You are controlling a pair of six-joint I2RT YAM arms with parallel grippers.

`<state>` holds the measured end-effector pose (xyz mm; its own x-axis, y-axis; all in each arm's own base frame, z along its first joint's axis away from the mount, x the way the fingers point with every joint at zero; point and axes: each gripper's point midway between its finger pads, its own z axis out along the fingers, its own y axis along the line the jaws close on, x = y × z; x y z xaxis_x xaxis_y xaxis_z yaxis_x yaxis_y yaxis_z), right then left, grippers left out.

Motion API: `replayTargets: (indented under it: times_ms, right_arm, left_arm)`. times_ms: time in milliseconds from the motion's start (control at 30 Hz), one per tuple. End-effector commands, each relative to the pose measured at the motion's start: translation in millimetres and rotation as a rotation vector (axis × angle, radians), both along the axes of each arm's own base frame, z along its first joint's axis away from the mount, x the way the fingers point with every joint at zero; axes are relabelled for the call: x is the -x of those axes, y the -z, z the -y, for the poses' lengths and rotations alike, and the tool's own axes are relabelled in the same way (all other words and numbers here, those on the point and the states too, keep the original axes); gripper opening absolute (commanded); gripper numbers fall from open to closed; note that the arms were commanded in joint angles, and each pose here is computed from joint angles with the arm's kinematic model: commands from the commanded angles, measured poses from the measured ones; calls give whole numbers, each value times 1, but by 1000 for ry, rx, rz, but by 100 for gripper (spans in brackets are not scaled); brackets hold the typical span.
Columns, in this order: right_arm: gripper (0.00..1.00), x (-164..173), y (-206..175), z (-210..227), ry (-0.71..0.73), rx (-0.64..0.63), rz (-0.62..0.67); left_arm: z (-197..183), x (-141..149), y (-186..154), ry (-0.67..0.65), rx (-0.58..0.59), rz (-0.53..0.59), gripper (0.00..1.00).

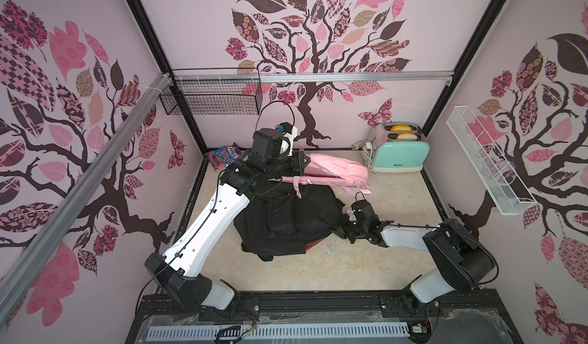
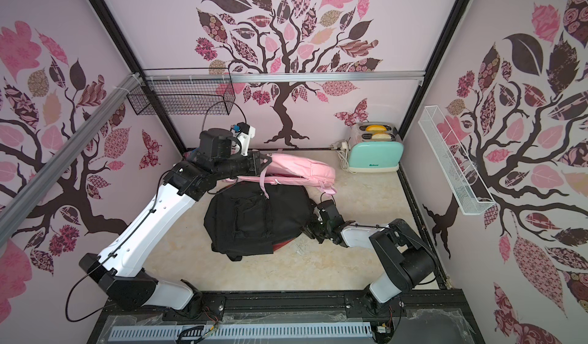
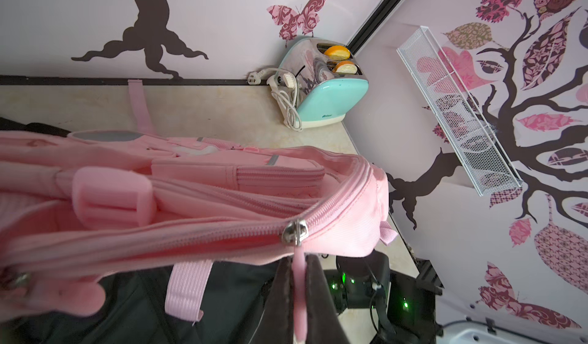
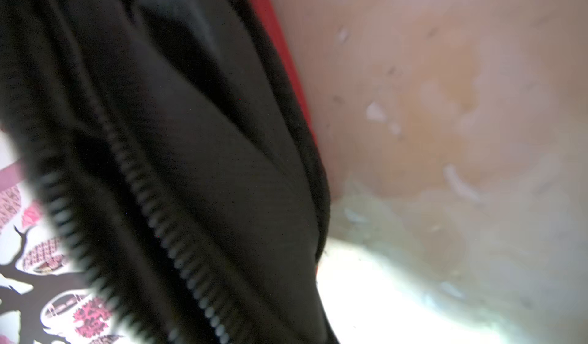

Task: Zip up the backpack
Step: Adjust the backpack at the center of the board.

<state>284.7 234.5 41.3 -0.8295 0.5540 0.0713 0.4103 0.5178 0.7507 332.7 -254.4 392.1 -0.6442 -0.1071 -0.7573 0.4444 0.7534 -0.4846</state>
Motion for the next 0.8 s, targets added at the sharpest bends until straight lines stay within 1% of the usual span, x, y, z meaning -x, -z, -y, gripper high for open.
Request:
replayTargets:
  times_ms: [0, 133, 233, 367, 467, 533, 567, 667, 733, 767]
  right_arm:
    - [0, -25, 19, 41, 218, 84, -12]
    - [0, -40, 14, 47, 266, 63, -1]
    - [0, -52, 5, 46, 273, 54, 18]
    - [0, -68, -4, 49, 290, 49, 33]
    - [0, -83, -10, 55, 296, 48, 42]
    - [0, -96, -14, 56, 272, 53, 40]
    - [0, -103, -16, 57, 263, 60, 40]
    - [0, -125, -22, 51, 205, 48, 45]
    - [0, -133, -25, 44, 136, 53, 25]
    - [3, -137, -28, 41, 107, 57, 28]
  left_arm:
    - [-13, 25, -61, 24, 75, 173, 0]
    - [-20, 37, -45, 25, 60, 140, 0]
    - [-23, 45, -20, 25, 47, 92, 0]
    - [-24, 59, 31, 30, 13, 7, 0]
    - [-27, 70, 69, 3, -65, -31, 0]
    - [-30, 77, 91, -10, -98, -59, 0]
    - [-30, 80, 104, -12, -91, -80, 0]
    - [-22, 87, 138, 14, -51, -139, 0]
    - [-15, 90, 158, 35, -26, -164, 0]
    - [-11, 90, 165, 44, -5, -166, 0]
